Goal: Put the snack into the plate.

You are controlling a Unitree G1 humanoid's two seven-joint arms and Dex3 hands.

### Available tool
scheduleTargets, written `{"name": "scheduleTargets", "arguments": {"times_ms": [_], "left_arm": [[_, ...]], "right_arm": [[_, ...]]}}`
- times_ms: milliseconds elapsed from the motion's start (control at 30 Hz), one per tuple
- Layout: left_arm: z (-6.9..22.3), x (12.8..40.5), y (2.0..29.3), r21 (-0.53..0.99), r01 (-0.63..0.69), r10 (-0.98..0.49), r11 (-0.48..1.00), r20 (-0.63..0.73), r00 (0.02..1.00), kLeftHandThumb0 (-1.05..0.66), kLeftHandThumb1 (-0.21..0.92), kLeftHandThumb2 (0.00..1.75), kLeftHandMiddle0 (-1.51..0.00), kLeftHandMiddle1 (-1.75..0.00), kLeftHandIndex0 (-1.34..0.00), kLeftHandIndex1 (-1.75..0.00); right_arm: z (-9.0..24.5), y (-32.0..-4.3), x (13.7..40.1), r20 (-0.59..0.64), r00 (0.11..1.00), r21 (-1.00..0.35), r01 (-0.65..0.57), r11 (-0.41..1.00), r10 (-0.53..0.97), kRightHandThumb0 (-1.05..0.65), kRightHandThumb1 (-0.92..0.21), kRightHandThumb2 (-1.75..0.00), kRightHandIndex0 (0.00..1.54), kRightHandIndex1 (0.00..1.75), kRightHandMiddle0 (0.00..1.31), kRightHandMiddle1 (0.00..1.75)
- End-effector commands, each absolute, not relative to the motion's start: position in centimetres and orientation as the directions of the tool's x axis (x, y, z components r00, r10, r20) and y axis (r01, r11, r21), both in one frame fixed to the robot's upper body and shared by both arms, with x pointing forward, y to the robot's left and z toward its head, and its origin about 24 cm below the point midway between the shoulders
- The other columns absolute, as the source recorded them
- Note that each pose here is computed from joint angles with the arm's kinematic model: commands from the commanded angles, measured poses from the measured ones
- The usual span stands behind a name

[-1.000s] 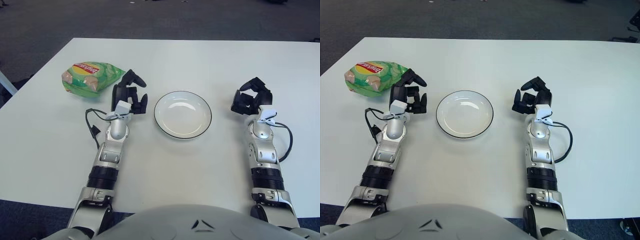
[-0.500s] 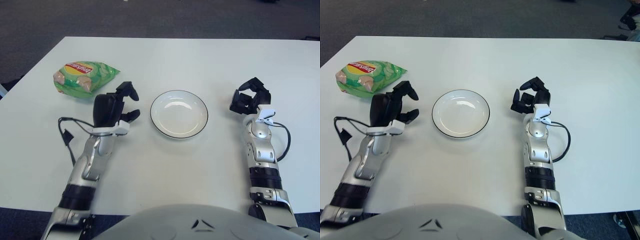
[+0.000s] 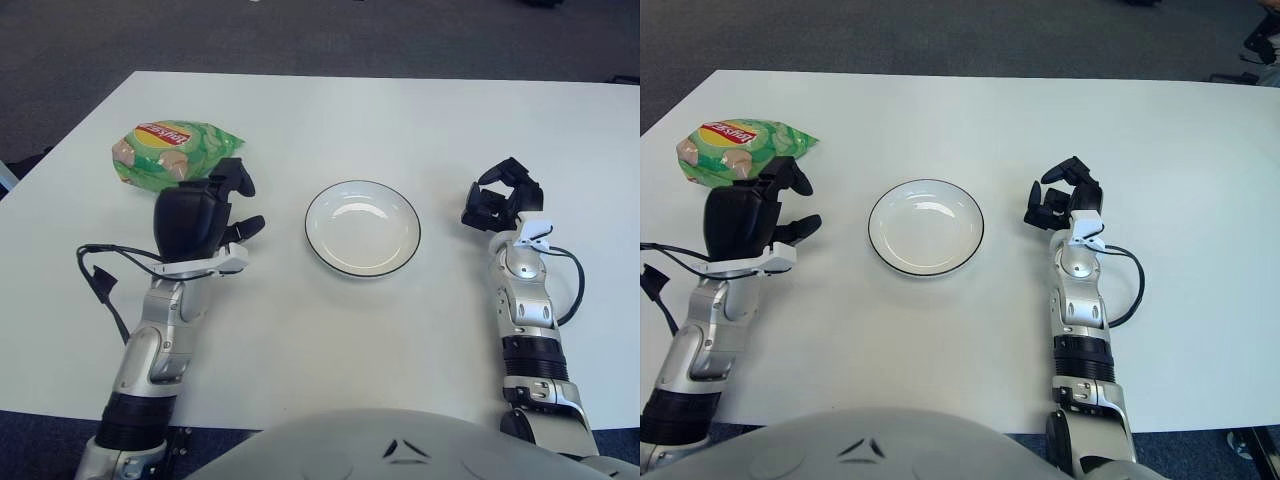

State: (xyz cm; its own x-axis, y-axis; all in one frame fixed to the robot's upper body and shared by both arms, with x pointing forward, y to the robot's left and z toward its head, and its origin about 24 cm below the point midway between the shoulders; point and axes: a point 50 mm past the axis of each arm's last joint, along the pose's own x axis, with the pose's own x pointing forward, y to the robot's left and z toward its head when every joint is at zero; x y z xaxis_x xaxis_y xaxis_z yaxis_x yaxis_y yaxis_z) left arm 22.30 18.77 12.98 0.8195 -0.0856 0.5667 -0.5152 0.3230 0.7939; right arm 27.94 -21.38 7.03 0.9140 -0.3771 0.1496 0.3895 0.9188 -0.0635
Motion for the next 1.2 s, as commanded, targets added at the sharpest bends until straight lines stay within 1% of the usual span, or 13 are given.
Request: {"name": "scheduleTargets", "arguments": {"times_ms": [0, 67, 167, 367, 433, 467, 500, 567, 633, 667, 867, 1000, 1167], "left_arm": [[14.4, 22.7, 19.8, 0.799, -0.543, -0.105, 0.259, 0.582, 0.807, -0.39, 0.70, 0.83, -0.68, -1.70, -0.33, -1.75], [14.8, 22.9, 20.1, 0.807, -0.540, -0.117, 0.240, 0.576, 0.809, -0.38, 0.76, 0.74, -0.55, -1.63, -0.29, -1.75], [15.0, 22.9, 20.1, 0.815, -0.536, -0.133, 0.222, 0.570, 0.811, -0.37, 0.81, 0.68, -0.46, -1.56, -0.26, -1.75], [15.6, 23.3, 20.5, 0.813, -0.570, -0.199, 0.122, 0.583, 0.788, -0.36, 0.88, 0.57, -0.31, -1.42, -0.22, -1.75], [15.7, 23.5, 20.6, 0.810, -0.580, -0.213, 0.085, 0.583, 0.784, -0.36, 0.90, 0.54, -0.25, -1.34, -0.20, -1.75], [15.8, 23.5, 20.7, 0.810, -0.581, -0.217, 0.071, 0.582, 0.784, -0.46, 0.85, 0.64, -0.21, -1.26, -0.13, -1.61], [15.8, 23.6, 20.9, 0.811, -0.583, -0.223, 0.047, 0.577, 0.786, -0.50, 0.82, 0.70, -0.20, -1.24, -0.10, -1.56], [15.8, 23.8, 21.2, 0.812, -0.583, -0.231, 0.007, 0.569, 0.789, -0.61, 0.75, 0.83, -0.13, -1.12, -0.04, -1.39], [15.8, 24.0, 21.4, 0.812, -0.583, -0.237, -0.029, 0.561, 0.793, -0.65, 0.74, 0.85, -0.09, -1.04, -0.02, -1.29], [15.8, 24.1, 21.5, 0.812, -0.582, -0.240, -0.042, 0.558, 0.795, -0.67, 0.76, 0.84, -0.07, -0.98, -0.01, -1.23], [15.8, 25.1, 22.0, 0.810, -0.580, -0.239, -0.087, 0.549, 0.801, -0.73, 0.84, 0.78, -0.01, -0.83, 0.00, -1.11], [15.6, 25.6, 22.4, 0.809, -0.578, -0.227, -0.107, 0.546, 0.806, -0.79, 0.89, 0.72, 0.00, -0.73, 0.00, -1.11], [15.7, 26.5, 22.9, 0.815, -0.567, -0.205, -0.122, 0.538, 0.817, -0.84, 0.91, 0.69, 0.00, -0.68, 0.00, -1.12]], "right_arm": [[1.9, -20.9, 25.4, -0.050, 0.915, -0.068, 0.397, 0.915, -0.400, -0.52, -0.22, -1.44, 1.31, 1.75, 0.70, 1.75], [1.9, -21.0, 25.4, -0.053, 0.915, -0.069, 0.396, 0.916, -0.400, -0.52, -0.22, -1.44, 1.31, 1.75, 0.70, 1.75], [1.9, -21.0, 25.4, -0.053, 0.915, -0.071, 0.395, 0.916, -0.399, -0.52, -0.22, -1.44, 1.31, 1.75, 0.70, 1.75], [1.8, -21.2, 25.5, -0.054, 0.917, -0.075, 0.392, 0.917, -0.396, -0.52, -0.22, -1.44, 1.32, 1.75, 0.70, 1.75], [1.8, -21.2, 25.5, -0.055, 0.916, -0.075, 0.394, 0.916, -0.398, -0.52, -0.22, -1.44, 1.32, 1.75, 0.70, 1.75], [1.8, -21.3, 25.5, -0.056, 0.915, -0.075, 0.394, 0.916, -0.399, -0.52, -0.22, -1.44, 1.32, 1.75, 0.70, 1.75], [1.8, -21.3, 25.5, -0.057, 0.915, -0.076, 0.395, 0.916, -0.399, -0.52, -0.22, -1.44, 1.32, 1.75, 0.70, 1.75], [1.8, -21.3, 25.6, -0.060, 0.915, -0.077, 0.395, 0.915, -0.400, -0.52, -0.22, -1.44, 1.32, 1.75, 0.70, 1.75], [1.8, -21.3, 25.6, -0.059, 0.915, -0.077, 0.395, 0.915, -0.400, -0.53, -0.21, -1.44, 1.32, 1.75, 0.70, 1.75], [1.8, -21.4, 25.6, -0.059, 0.915, -0.077, 0.394, 0.916, -0.399, -0.53, -0.21, -1.45, 1.32, 1.75, 0.70, 1.75], [1.7, -21.5, 25.6, -0.058, 0.917, -0.078, 0.390, 0.917, -0.395, -0.53, -0.21, -1.45, 1.32, 1.75, 0.71, 1.75], [1.7, -21.6, 25.6, -0.059, 0.917, -0.080, 0.389, 0.918, -0.394, -0.53, -0.21, -1.45, 1.32, 1.75, 0.71, 1.75], [1.6, -21.7, 25.7, -0.058, 0.917, -0.081, 0.389, 0.918, -0.394, -0.53, -0.20, -1.46, 1.32, 1.75, 0.71, 1.75]]}}
